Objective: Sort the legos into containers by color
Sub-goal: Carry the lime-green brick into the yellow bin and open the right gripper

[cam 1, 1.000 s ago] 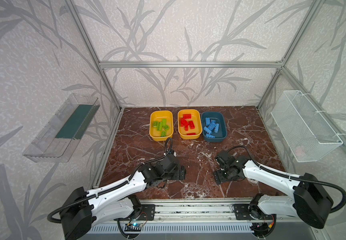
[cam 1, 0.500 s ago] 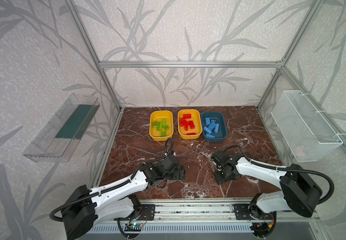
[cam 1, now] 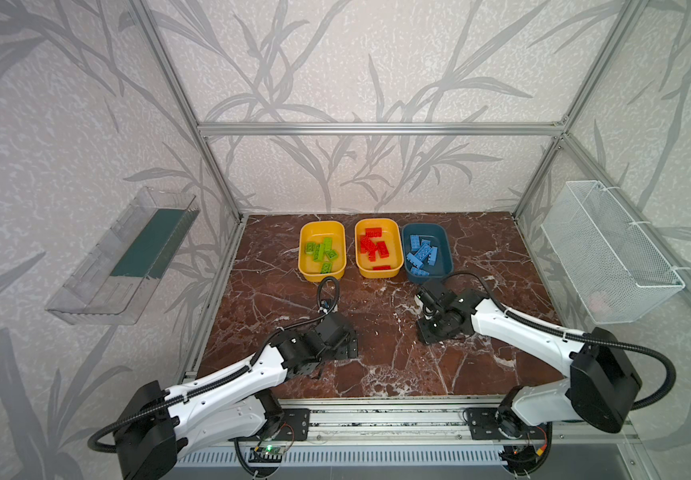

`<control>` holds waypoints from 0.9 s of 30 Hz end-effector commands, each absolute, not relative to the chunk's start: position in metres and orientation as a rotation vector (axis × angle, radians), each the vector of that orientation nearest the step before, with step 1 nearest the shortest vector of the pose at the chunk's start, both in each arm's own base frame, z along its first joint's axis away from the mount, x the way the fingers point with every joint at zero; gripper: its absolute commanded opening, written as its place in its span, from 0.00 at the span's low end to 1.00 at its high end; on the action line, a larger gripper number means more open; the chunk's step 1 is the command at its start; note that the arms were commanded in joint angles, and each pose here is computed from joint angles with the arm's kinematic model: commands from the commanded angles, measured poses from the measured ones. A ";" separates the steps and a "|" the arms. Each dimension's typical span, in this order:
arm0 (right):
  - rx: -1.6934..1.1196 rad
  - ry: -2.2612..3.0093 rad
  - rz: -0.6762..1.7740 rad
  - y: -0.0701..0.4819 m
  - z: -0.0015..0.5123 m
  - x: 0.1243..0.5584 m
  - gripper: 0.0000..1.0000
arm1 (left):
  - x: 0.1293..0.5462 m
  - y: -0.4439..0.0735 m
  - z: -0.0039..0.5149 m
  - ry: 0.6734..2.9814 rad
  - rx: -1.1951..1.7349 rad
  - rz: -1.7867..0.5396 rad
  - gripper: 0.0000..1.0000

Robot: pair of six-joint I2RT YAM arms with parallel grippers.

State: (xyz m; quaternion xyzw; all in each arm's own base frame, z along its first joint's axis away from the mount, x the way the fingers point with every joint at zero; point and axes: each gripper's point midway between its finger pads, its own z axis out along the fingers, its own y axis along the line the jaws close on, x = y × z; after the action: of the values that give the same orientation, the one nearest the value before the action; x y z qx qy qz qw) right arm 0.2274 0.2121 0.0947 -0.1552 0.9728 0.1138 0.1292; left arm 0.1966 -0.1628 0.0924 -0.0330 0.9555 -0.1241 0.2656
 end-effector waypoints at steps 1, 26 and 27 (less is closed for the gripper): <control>-0.466 2.629 0.568 0.262 0.145 0.265 0.31 | 0.200 -0.124 0.085 2.592 -0.288 -0.237 0.99; -0.816 2.363 0.846 0.480 0.138 0.454 0.90 | 0.229 -0.036 0.088 2.470 -0.769 -0.155 0.99; -0.825 2.337 0.869 0.484 0.145 0.453 1.00 | 0.231 -0.035 0.089 2.464 -0.763 -0.150 0.99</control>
State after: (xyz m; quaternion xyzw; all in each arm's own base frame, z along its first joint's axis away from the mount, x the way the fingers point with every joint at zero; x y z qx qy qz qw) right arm 0.4651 0.4847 0.1388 -0.2823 0.8650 0.3148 0.2703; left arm 0.2309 -0.0435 0.0892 -0.2767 0.9193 -0.0715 0.2708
